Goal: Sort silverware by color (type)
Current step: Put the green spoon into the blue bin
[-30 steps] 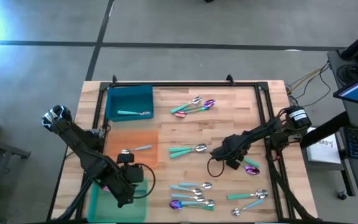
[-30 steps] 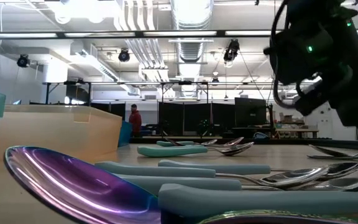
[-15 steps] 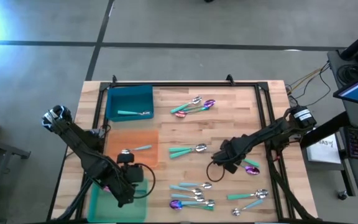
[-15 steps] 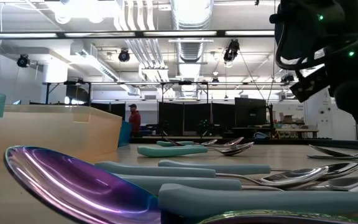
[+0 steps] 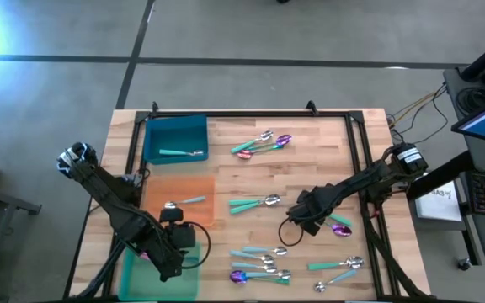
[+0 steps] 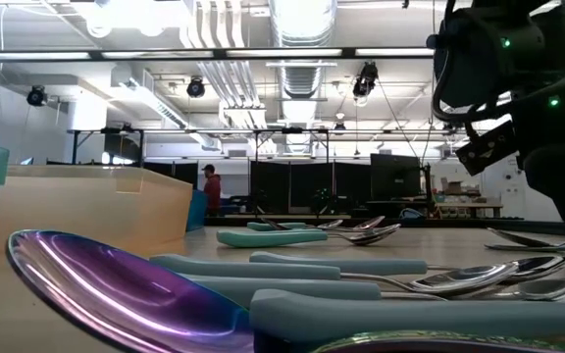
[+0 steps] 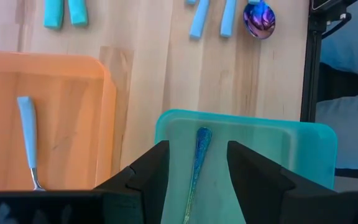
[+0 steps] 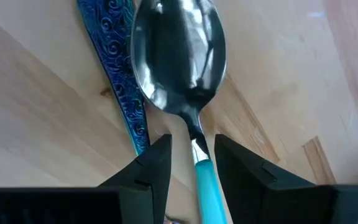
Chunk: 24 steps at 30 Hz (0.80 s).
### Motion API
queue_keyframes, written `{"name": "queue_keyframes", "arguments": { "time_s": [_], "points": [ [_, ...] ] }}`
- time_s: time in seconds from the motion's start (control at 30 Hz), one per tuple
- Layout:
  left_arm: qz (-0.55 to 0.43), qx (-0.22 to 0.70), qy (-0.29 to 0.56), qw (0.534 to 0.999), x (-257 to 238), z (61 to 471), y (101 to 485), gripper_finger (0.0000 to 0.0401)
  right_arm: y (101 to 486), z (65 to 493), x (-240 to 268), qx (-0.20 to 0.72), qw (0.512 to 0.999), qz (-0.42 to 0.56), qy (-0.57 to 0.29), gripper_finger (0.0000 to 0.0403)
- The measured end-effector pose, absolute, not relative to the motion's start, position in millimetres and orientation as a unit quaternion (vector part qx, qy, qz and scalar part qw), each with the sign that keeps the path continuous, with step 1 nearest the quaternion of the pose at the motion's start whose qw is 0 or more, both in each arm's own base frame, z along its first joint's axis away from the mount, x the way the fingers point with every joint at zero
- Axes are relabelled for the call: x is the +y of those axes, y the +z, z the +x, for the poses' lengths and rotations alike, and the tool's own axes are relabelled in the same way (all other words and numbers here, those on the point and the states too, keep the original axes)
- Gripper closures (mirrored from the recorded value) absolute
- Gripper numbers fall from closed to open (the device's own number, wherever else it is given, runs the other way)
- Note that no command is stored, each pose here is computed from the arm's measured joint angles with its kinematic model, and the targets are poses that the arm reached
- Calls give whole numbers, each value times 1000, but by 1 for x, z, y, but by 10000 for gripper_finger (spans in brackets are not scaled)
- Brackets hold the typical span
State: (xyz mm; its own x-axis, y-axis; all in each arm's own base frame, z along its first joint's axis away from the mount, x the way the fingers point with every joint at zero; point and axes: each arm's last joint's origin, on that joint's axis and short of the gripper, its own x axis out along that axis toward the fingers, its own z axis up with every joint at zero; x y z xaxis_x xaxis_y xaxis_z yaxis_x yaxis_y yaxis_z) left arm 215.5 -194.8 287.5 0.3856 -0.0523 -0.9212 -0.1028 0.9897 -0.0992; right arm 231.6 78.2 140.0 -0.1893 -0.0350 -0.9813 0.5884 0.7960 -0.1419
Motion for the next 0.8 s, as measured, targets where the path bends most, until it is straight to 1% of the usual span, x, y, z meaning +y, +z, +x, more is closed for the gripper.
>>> {"name": "queue_keyframes", "arguments": {
  "time_s": [0.2,0.27,0.37,0.43,0.47,0.67,0.8],
  "points": [
    [-73,538,-2,840,-198,219,284,255,132,227,77,727,615,186,-241,292],
    [-63,521,-5,851,-199,221,282,255,132,228,76,727,616,187,-240,306],
    [-34,491,10,871,-199,225,281,255,132,228,77,725,619,188,-237,343],
    [-11,468,38,883,-197,227,280,255,131,229,77,725,619,188,-235,374],
    [-2,457,53,888,-197,228,279,255,131,229,77,725,619,188,-235,382],
    [79,381,148,909,-195,237,272,255,132,229,76,722,626,180,-236,387],
    [114,351,204,907,-190,247,262,255,140,232,73,698,652,158,-249,388]
  ]
}}
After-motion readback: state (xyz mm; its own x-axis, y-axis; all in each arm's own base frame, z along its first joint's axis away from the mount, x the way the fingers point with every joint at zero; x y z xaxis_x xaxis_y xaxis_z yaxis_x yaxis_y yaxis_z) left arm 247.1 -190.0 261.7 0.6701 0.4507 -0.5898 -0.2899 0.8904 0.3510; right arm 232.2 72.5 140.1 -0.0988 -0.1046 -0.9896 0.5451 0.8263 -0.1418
